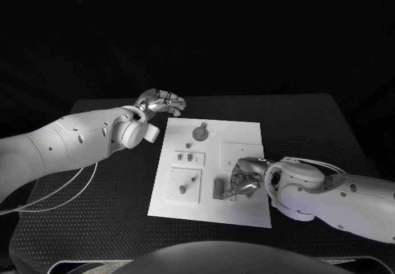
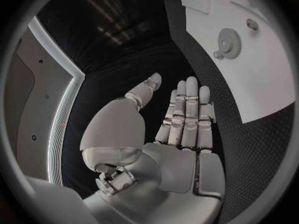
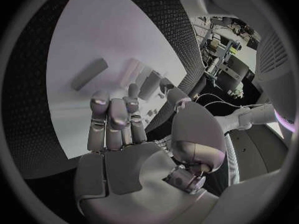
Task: Assemble the parts on the task board
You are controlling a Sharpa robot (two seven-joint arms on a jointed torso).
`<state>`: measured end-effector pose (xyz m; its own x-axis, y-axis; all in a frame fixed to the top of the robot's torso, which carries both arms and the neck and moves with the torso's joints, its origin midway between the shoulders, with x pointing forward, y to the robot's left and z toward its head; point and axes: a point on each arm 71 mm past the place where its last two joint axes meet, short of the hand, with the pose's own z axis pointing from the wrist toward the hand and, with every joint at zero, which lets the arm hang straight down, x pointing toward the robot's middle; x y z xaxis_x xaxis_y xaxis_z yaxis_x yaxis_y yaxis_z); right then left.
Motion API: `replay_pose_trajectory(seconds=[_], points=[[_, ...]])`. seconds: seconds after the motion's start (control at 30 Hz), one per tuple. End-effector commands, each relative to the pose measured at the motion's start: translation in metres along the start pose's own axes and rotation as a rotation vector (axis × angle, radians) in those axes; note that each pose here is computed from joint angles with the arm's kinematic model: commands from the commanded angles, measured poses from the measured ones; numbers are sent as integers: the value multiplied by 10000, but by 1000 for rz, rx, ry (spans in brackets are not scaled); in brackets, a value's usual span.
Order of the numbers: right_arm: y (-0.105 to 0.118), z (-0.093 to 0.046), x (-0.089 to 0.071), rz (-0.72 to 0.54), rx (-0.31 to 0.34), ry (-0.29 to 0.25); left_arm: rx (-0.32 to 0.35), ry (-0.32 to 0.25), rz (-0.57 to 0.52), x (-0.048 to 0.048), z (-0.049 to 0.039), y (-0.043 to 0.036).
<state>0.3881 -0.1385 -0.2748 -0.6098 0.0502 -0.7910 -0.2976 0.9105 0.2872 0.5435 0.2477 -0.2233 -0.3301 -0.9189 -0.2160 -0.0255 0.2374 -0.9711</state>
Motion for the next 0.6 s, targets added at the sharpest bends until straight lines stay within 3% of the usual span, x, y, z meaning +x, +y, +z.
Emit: replay_pose_trajectory(seconds=[0.03,0.6], points=[[49,7,8,-13,-28,2,7,14,-8,22,5,-14],[112,90,7,-84,-31,-11,6,16,-7,22,4,-13]])
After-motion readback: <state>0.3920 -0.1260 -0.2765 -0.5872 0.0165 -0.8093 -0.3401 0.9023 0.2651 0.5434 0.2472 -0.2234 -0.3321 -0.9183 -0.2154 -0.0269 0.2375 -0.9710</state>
